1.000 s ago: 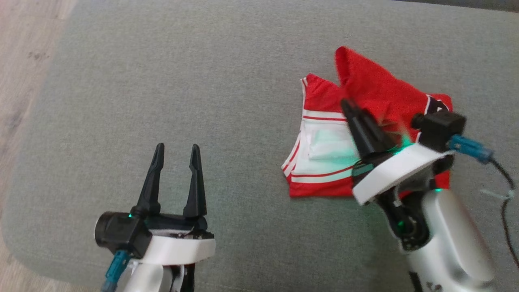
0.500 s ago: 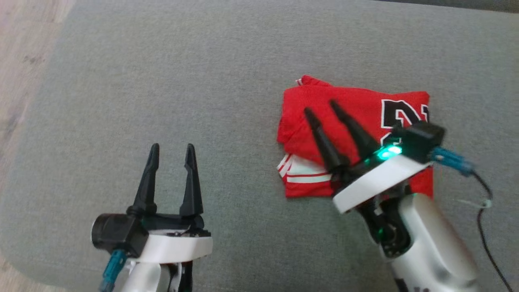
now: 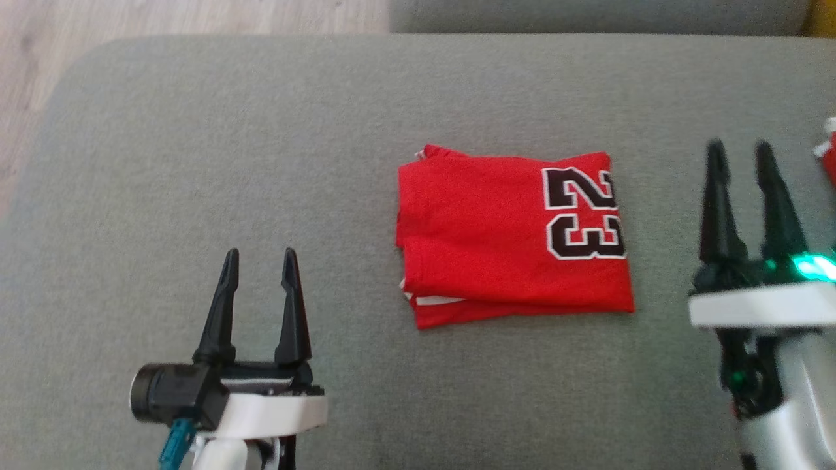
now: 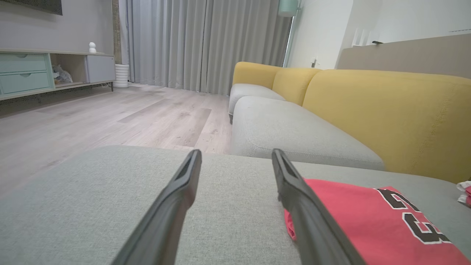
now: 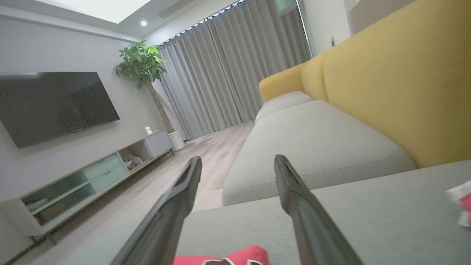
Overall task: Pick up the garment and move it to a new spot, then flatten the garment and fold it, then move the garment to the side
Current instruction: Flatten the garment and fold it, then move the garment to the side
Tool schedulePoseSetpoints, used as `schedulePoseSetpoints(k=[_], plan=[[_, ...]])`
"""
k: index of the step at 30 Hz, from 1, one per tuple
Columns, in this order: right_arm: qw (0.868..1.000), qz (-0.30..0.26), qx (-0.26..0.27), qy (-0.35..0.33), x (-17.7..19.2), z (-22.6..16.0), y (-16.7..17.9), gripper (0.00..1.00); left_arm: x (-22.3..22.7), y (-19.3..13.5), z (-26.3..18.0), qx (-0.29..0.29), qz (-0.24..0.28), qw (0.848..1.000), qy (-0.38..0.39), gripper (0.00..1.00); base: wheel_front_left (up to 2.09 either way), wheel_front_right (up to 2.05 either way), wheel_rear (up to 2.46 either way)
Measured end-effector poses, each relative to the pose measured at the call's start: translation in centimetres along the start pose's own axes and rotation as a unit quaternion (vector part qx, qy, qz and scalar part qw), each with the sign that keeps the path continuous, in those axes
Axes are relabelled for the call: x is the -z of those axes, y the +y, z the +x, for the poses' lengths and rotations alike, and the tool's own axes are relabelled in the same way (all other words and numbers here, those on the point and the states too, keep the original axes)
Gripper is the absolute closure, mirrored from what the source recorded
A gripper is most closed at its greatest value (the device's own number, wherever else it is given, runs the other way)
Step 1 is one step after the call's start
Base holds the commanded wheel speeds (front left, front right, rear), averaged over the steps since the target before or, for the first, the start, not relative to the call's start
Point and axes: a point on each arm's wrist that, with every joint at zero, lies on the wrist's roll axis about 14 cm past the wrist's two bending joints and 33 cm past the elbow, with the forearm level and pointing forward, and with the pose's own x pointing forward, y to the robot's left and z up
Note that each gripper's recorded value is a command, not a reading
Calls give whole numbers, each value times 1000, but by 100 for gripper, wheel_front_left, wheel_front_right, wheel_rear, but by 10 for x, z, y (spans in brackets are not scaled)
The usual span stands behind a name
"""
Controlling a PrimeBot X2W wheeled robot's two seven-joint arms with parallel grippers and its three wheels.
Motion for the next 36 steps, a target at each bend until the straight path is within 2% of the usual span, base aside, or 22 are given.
schedulePoseSetpoints(k=[7,13,20,36], plan=[[996,-72,31,35,9,-49,-35,0,1,-7,-10,14,8,1000,2,0,0,0,0],[986,-146,34,78,22,-94,-38,0,8,-10,-31,29,17,999,15,0,0,0,0],[981,-161,25,108,40,-136,-20,0,15,-4,-60,23,19,999,28,0,0,0,0],[983,-161,9,93,37,-145,1,0,16,1,-77,20,21,999,27,0,0,0,0]])
